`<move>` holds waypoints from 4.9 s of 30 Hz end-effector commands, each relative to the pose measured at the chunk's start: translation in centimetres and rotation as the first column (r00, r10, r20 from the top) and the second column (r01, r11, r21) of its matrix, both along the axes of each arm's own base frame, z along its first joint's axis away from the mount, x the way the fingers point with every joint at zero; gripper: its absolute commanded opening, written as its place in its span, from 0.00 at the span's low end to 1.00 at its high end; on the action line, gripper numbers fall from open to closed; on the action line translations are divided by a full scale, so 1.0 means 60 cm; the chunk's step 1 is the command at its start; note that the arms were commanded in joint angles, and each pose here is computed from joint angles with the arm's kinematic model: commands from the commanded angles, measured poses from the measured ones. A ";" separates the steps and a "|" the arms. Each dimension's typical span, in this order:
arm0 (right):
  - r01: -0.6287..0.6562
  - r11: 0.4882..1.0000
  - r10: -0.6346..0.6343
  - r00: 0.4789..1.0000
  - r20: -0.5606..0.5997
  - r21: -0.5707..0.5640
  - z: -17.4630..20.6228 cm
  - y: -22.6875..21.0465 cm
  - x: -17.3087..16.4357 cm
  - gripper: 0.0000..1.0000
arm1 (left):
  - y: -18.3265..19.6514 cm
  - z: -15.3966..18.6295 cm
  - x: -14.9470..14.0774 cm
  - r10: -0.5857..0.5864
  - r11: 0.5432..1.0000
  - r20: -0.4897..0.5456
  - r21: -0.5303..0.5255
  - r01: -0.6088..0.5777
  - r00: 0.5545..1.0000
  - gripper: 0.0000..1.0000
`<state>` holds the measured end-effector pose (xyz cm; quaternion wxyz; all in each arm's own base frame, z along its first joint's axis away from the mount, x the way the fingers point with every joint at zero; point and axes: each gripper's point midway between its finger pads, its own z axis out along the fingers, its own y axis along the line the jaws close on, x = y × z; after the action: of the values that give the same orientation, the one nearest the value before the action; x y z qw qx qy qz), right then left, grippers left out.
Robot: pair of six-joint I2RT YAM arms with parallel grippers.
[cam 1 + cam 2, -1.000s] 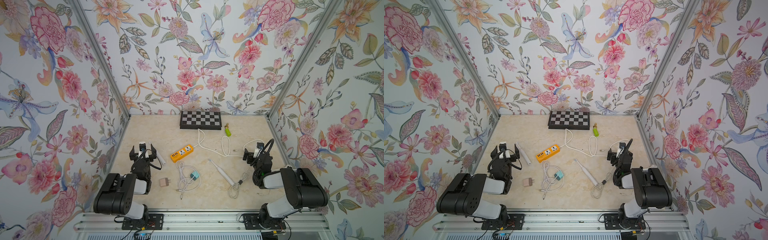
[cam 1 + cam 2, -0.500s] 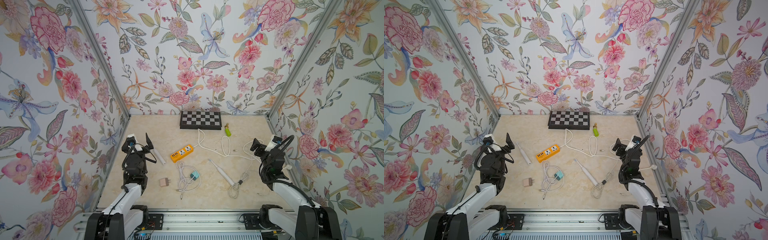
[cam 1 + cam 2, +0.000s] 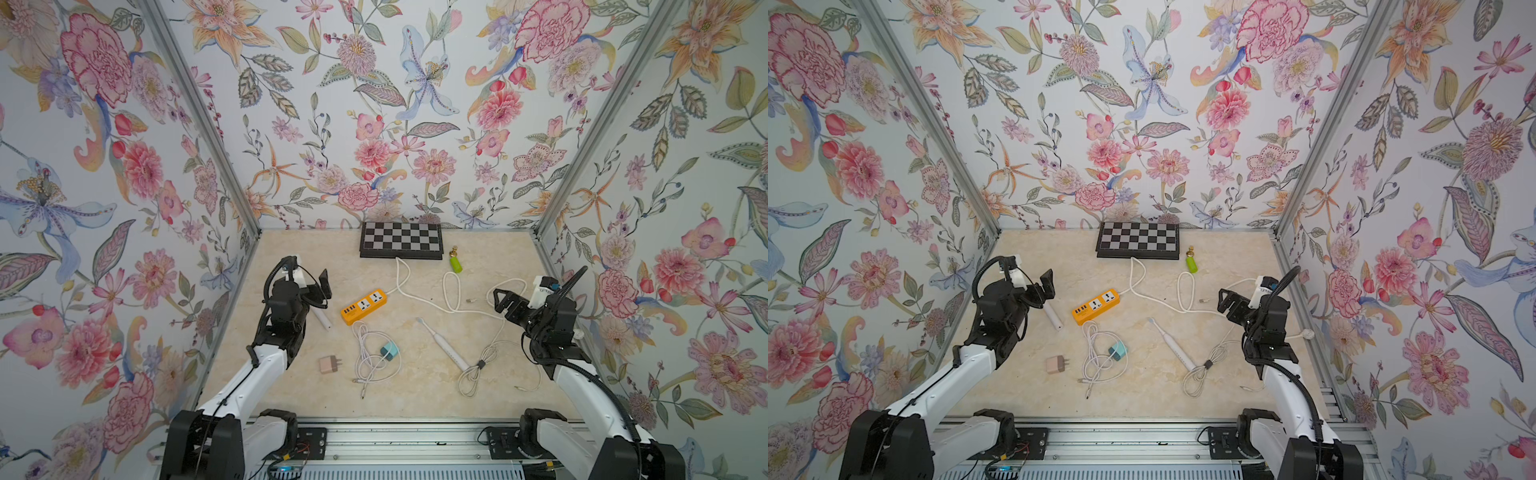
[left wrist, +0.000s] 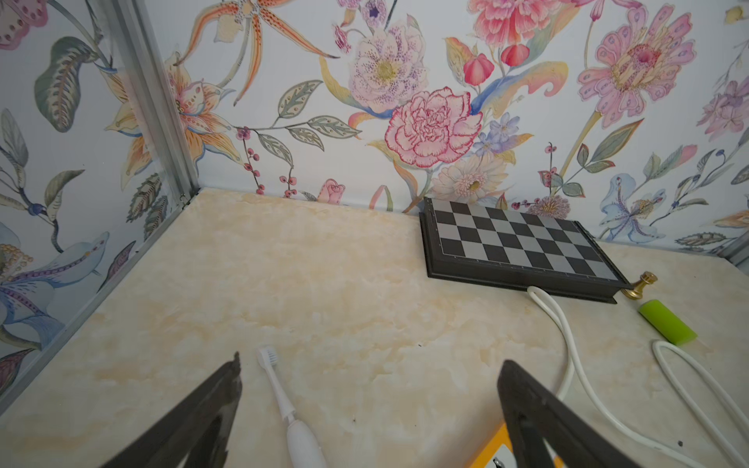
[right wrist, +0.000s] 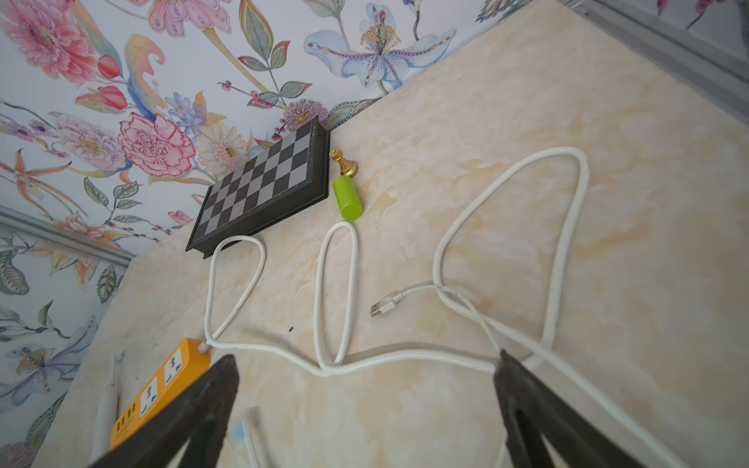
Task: Charge the electric toothbrush
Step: Move the socket to the center of the board, then pick up the plug from the center of the board.
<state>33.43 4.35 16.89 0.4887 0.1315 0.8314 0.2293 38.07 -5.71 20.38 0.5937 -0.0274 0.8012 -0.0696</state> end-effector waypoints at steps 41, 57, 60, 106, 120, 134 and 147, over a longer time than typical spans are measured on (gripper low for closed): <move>-0.337 0.916 0.304 0.937 -0.175 -0.218 -0.060 0.227 -0.046 1.00 | -0.274 -0.301 0.051 -0.354 0.874 -0.567 0.082 0.479 0.743 0.58; -0.310 0.930 0.265 0.938 -0.221 -0.200 -0.067 0.197 -0.053 1.00 | -0.388 -0.285 -0.017 -0.263 0.927 -0.599 0.061 0.370 0.757 0.71; -0.339 0.921 0.292 0.927 -0.234 -0.193 -0.067 0.202 -0.057 1.00 | -0.396 -0.271 -0.024 -0.282 0.926 -0.584 0.042 0.376 0.761 0.74; -0.382 0.917 0.355 0.913 -0.200 -0.116 -0.040 0.195 -0.119 1.00 | -0.320 -0.280 -0.241 -0.222 0.901 -0.664 0.140 0.411 0.713 0.74; -0.383 0.915 0.355 0.914 -0.197 -0.130 -0.037 0.194 -0.116 1.00 | -0.326 -0.256 -0.264 -0.309 0.903 -0.639 0.035 0.428 0.704 0.68; -0.375 0.918 0.344 0.915 -0.213 -0.126 -0.050 0.181 -0.122 1.00 | -0.360 -0.228 -0.279 -0.259 0.930 -0.618 0.050 0.365 0.743 0.67; -0.403 0.914 0.381 0.893 -0.240 -0.050 -0.060 0.181 -0.133 1.00 | -0.345 -0.271 -0.298 -0.154 0.982 -0.636 -0.015 0.187 0.756 0.71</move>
<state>26.06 14.78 13.60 0.3572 -0.0320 0.8992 0.2505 20.09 -27.11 4.97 0.2730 0.0695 0.9535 -0.1075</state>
